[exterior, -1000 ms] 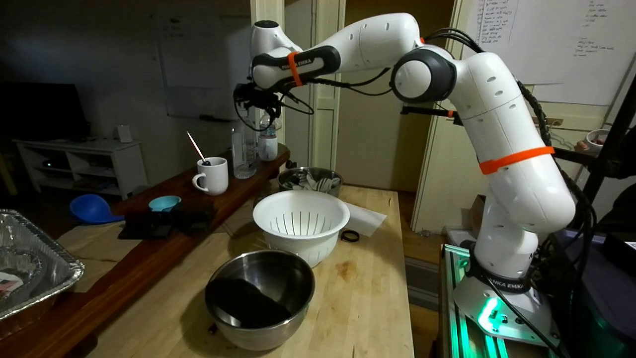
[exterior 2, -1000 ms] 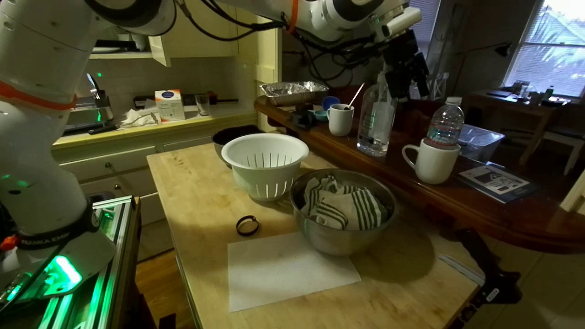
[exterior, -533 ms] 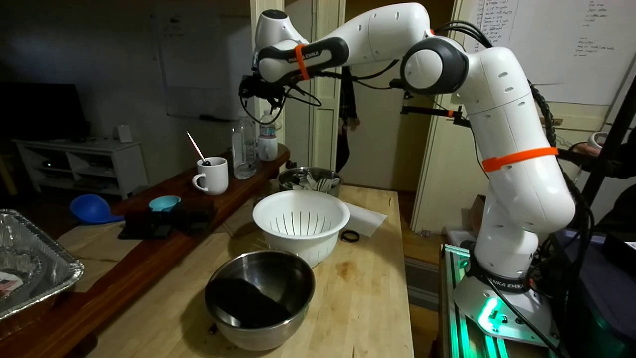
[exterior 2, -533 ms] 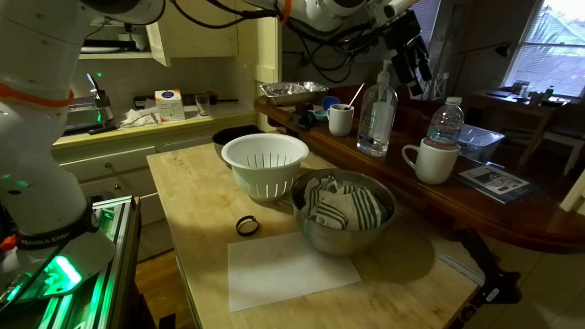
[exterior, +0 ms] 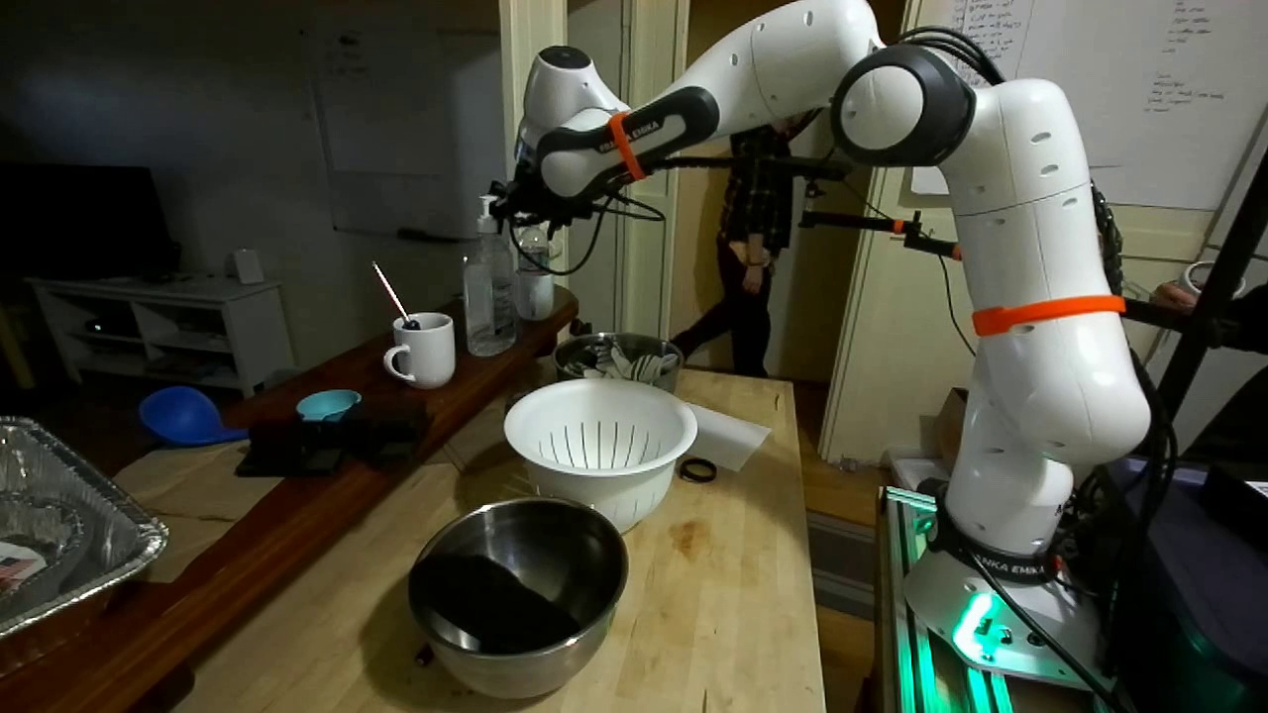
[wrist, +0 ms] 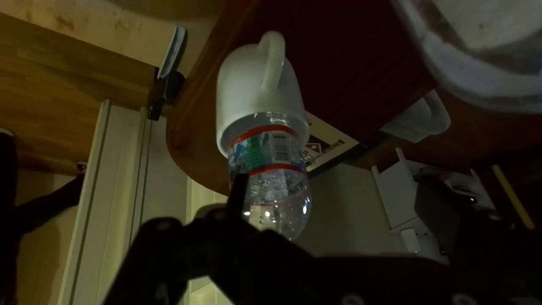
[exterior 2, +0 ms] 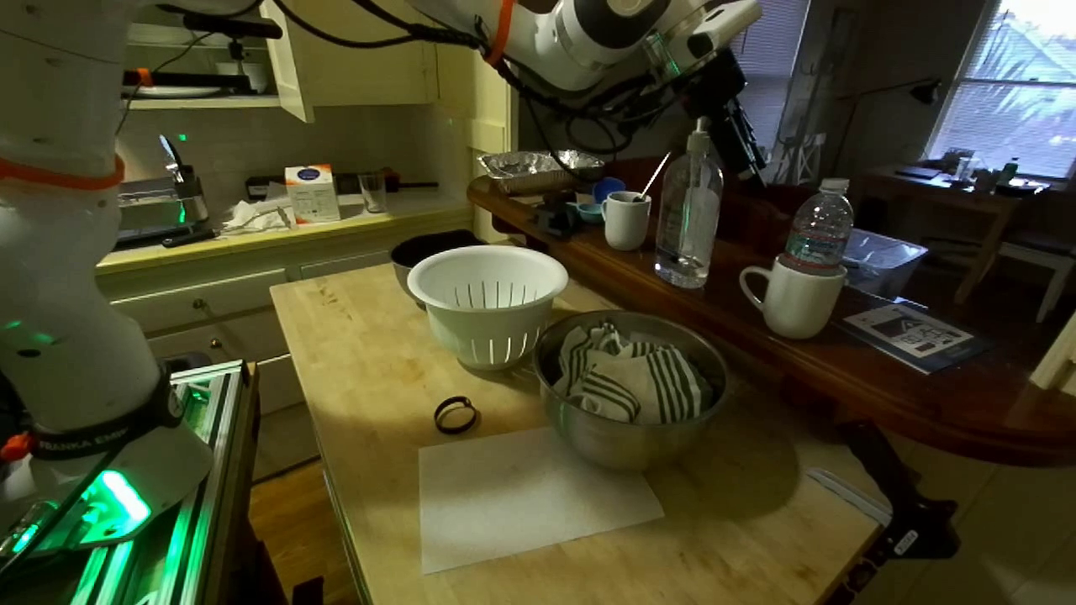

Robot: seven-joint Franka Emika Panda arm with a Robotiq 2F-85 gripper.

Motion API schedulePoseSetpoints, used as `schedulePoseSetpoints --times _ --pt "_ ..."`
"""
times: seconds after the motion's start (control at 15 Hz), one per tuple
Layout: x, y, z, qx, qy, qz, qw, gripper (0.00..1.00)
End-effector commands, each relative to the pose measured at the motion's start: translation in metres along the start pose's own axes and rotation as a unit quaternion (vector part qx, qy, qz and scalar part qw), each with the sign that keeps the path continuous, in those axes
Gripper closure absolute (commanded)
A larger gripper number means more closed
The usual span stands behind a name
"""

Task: Move the soap bottle forward and put the jar inside the white bowl

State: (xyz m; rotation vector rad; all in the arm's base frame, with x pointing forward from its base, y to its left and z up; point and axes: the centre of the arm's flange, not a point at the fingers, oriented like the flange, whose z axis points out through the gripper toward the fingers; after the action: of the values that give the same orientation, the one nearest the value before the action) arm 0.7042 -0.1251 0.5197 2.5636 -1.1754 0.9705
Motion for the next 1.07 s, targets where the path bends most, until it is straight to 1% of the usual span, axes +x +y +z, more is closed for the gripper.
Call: schedulePoseSetpoints --times 0.0,0.07,0.13,0.33,0.73,0.8,0.87,1.0 --pt "-0.029 0.020 -0.010 -0.003 -0.011 0.000 0.9999 0.00" --pt "-0.033 0.021 -0.006 -0.011 -0.018 0.013 0.9997 0.00" --pt "-0.035 0.021 -0.002 -0.008 -0.022 0.022 0.9995 0.00" --pt "-0.036 0.015 0.010 -0.015 -0.033 0.061 0.9975 0.00" --pt "-0.028 0.007 0.014 -0.029 -0.032 0.108 0.9932 0.00" --pt "-0.026 0.003 0.016 -0.030 -0.035 0.122 0.9915 0.00" --pt "-0.023 -0.005 0.019 -0.034 -0.030 0.131 0.9903 0.00" --pt "-0.016 -0.026 0.027 -0.011 -0.029 0.140 0.9897 0.00"
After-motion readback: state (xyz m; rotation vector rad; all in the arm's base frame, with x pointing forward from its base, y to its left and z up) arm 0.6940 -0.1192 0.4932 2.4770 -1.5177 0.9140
